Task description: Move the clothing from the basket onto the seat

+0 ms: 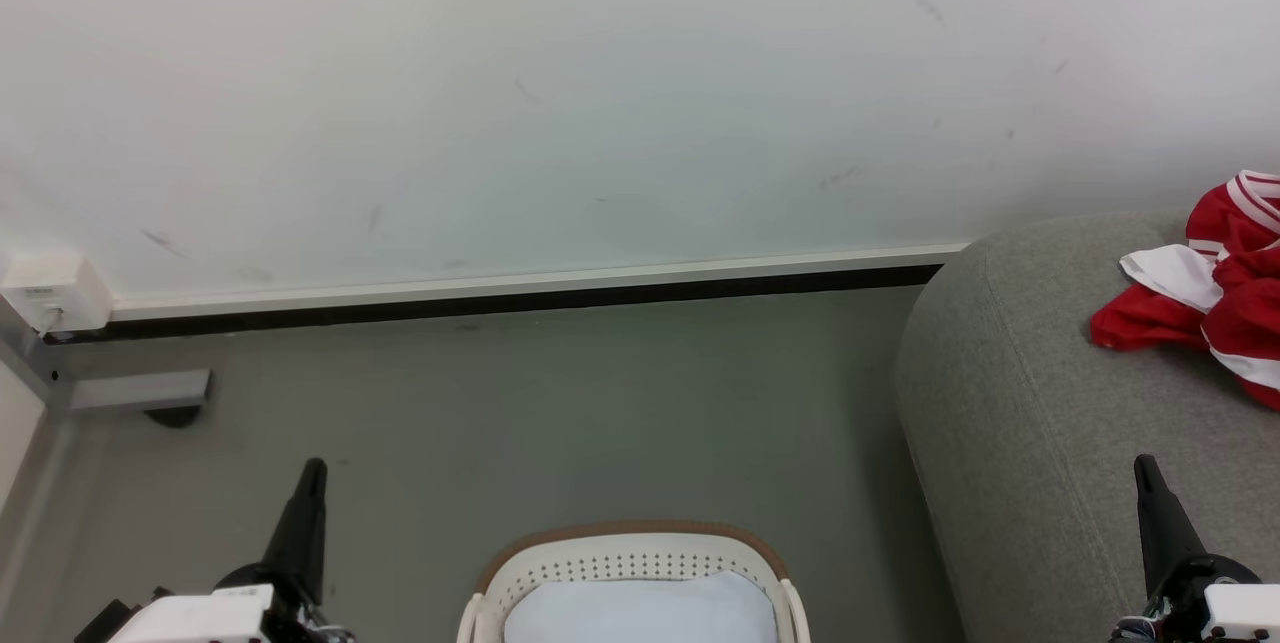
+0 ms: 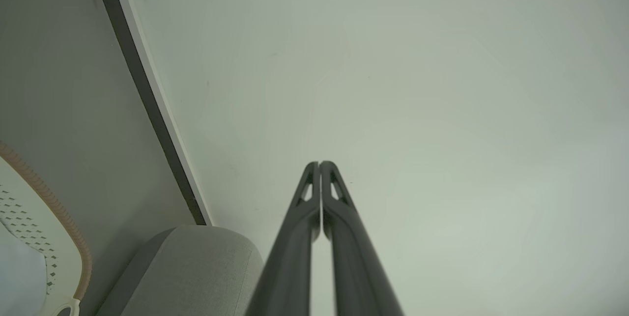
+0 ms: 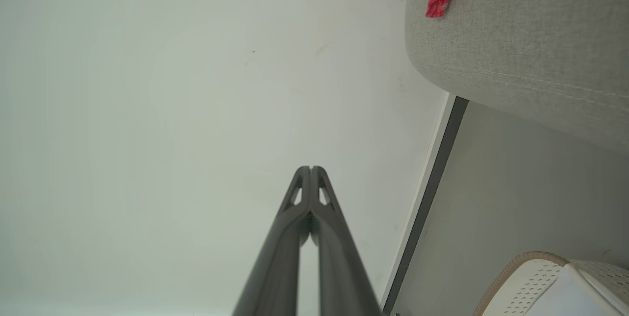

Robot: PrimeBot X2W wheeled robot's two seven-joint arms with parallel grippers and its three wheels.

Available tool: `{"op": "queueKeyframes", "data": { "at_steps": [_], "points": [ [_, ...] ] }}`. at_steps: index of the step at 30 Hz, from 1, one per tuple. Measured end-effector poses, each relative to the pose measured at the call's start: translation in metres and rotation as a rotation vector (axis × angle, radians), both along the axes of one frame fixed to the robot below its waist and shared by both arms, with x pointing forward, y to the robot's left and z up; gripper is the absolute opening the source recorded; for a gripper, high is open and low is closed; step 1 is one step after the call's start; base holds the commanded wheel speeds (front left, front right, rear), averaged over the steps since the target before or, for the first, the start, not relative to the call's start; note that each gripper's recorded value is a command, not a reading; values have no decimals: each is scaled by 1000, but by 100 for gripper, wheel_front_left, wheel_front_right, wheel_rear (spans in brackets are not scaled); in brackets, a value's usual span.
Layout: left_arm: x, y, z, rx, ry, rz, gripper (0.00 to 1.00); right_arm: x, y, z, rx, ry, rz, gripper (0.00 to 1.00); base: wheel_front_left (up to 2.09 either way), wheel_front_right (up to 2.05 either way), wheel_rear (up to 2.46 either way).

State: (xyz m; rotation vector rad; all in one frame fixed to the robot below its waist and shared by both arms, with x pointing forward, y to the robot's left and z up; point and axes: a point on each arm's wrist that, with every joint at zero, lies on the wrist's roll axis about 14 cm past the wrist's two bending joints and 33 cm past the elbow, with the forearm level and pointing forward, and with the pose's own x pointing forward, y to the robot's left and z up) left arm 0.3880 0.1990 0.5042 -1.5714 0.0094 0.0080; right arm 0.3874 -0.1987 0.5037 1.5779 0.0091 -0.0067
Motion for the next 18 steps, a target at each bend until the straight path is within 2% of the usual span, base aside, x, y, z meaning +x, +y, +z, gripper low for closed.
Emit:
{"op": "queueKeyframes", "data": {
  "at_steps": [18],
  "points": [
    [0,0,0,0,0,0,0,0,0,0,0,0,0,0,0,0,0]
  ]
}}
